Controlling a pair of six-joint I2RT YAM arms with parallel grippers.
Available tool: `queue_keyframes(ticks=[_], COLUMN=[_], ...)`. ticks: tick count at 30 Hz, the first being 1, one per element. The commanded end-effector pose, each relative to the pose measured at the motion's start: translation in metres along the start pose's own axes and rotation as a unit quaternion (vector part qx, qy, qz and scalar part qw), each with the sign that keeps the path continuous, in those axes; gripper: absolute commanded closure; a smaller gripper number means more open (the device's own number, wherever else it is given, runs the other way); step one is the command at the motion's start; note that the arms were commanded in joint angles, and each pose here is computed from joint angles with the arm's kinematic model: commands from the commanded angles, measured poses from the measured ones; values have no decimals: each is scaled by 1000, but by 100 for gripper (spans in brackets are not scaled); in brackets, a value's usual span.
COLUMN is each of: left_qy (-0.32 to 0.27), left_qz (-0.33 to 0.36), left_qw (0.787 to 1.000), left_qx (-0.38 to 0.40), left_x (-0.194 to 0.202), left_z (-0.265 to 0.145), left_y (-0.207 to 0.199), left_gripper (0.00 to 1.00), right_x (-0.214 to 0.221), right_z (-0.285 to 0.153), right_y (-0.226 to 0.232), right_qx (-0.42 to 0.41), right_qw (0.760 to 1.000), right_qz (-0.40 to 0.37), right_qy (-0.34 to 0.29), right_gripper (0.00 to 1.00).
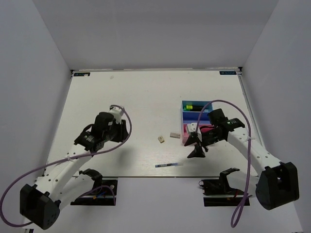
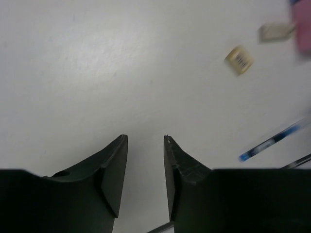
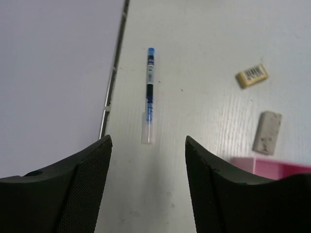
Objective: Sort the stationery into containers
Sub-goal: Pick up the pen from the corner of the board.
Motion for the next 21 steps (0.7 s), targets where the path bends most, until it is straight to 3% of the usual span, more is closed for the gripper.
queue_keyframes(ticks=[1, 4, 6, 10, 21], left_qy=[23, 23, 17, 22, -8], left_qz=[-16, -9, -4, -9, -3], left_qw=[1000, 1000, 1000, 1000, 1000], left_qx=[-8, -3, -5, 0, -16], left_x=[33, 33, 32, 35, 31], left_z=[-6, -14, -15, -16, -24], left_y=[20, 20, 21, 20, 26], left_gripper=[56, 61, 53, 46, 42], right_x=[-16, -7, 2, 26, 52], right_z=[15, 34, 48, 63, 89], right_y=[2, 2, 8, -3, -3], right_qx=[-32, -40, -61, -25, -8], right_qw=[998, 996, 994, 985, 970], right_qz=[-54, -74, -54, -54, -61], right_qy=[-8, 40, 77, 163, 236], right_gripper=[35, 37, 38, 40, 44])
Point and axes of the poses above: each gripper's point midway between its finger pads, its own z axis out along the fingers, its own y axis along the line the jaws close on, x = y × z, the point moved 4 cm from there along -z, back along the fingers, and after that the axes turned 13 degrees about -z, right-handed, at the moved point
